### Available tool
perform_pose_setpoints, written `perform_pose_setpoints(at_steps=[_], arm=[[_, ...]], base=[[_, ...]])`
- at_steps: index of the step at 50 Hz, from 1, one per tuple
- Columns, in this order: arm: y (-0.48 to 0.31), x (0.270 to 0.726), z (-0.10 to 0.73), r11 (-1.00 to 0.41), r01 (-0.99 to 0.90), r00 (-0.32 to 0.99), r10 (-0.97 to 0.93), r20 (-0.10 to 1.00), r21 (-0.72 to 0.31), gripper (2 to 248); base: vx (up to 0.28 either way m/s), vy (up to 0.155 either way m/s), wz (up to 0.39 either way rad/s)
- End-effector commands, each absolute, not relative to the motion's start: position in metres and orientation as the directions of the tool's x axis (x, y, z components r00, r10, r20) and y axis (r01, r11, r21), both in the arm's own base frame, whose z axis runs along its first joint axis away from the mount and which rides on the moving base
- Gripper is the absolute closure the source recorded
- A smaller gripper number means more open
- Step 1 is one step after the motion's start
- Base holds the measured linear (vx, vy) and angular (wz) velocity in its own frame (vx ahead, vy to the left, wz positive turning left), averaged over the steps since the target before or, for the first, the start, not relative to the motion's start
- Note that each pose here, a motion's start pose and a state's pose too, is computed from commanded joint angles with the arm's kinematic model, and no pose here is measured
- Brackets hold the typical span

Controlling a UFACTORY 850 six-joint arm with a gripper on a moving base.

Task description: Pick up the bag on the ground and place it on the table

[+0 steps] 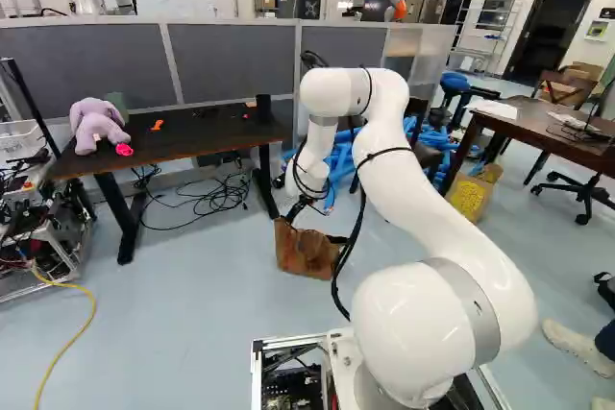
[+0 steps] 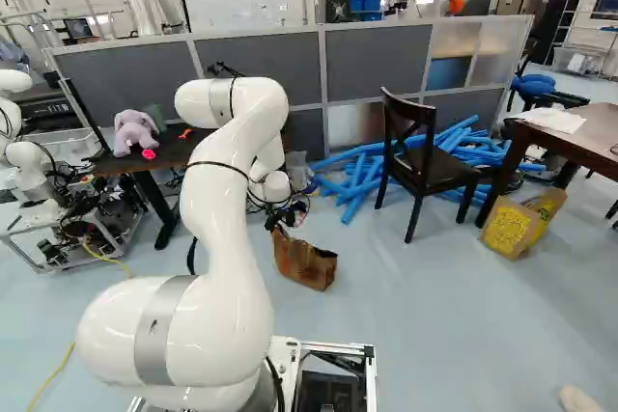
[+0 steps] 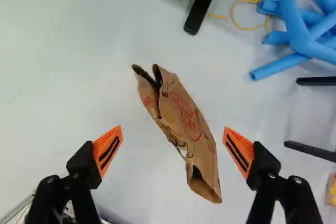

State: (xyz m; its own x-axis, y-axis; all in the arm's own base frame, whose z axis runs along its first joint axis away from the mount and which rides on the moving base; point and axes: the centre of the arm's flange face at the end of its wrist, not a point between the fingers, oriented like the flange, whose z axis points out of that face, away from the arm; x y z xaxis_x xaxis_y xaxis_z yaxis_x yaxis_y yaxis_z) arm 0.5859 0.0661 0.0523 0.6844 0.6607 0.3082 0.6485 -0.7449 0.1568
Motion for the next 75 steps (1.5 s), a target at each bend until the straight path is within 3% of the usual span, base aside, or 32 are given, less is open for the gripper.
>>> perform_pose_setpoints(at_steps=[33, 75], arm=[[0.066, 0.59, 0.004, -0.49, 0.842, 0.444, 0.867, 0.226, 0.226, 3], [0.059, 0.588, -0.061, -0.479, 0.863, 0.457, 0.876, 0.155, 0.164, 3]], base=[[0.0, 0.0, 0.0], [0.0, 0.0, 0.0]])
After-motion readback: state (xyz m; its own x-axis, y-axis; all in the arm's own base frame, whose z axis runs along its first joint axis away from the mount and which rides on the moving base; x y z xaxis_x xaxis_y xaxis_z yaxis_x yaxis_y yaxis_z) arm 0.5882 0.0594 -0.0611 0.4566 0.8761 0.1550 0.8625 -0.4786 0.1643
